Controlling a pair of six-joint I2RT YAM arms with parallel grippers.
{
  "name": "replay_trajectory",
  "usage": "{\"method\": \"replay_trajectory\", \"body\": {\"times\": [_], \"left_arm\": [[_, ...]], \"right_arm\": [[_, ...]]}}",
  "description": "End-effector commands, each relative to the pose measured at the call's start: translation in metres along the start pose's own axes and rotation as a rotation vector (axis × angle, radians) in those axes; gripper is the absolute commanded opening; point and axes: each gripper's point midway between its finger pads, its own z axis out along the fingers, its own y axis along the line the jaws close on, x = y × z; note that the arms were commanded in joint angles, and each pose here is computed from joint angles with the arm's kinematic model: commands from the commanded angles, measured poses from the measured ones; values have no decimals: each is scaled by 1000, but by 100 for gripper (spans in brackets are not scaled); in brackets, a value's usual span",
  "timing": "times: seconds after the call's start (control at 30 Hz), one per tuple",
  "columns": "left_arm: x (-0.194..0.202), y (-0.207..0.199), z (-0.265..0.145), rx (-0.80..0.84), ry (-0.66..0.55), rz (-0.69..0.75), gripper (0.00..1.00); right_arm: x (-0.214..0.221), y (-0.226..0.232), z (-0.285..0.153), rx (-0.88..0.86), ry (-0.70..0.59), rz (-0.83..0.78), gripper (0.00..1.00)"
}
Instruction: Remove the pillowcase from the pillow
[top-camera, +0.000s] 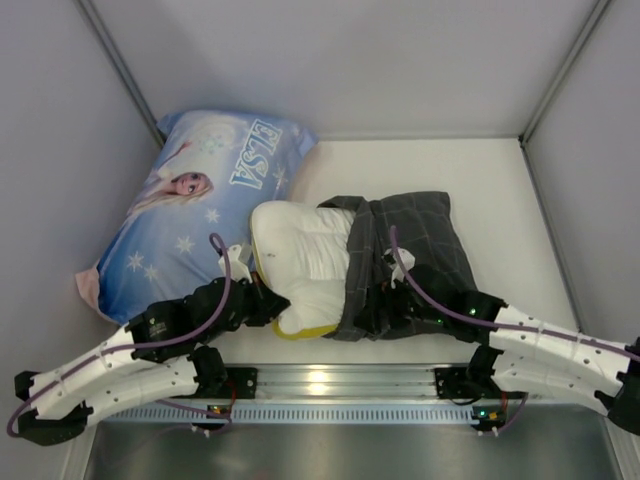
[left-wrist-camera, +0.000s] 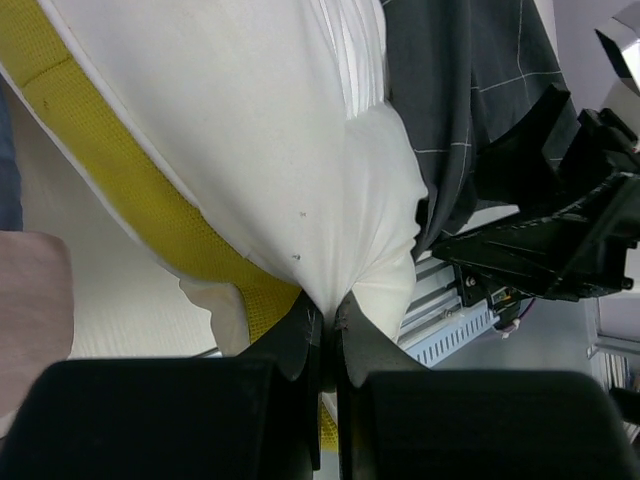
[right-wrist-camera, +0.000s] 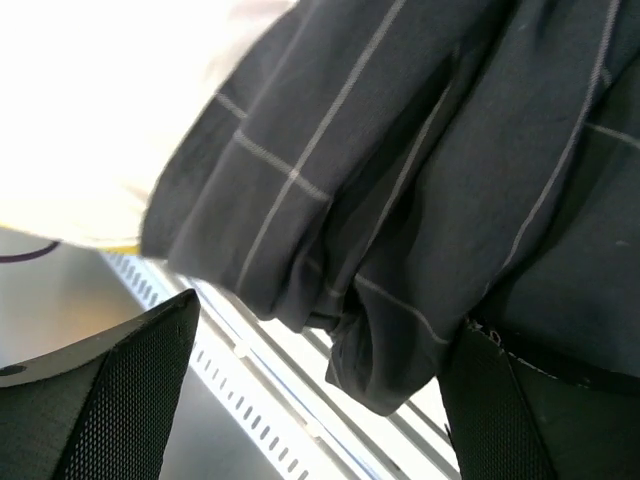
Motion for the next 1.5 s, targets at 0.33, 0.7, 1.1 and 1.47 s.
{"method": "replay_trajectory", "body": {"times": [0.33,0.7,1.1,1.47], "left_arm": [[-37,-49,-32,235,-111,-99,0],[-71,-16,-96,240,-268,-148,0],[-50,2,-91,218,-213,-181,0],[-23,12,-57,121,-121,-151,0]], "right_arm": [[-33,-30,12,237,-174,10,0],[-39,-84,-44,498,-302,24,0],[-42,-42,-23,316,-177,-106,44],[-161,27,-43,262,-328,-223,100]]}}
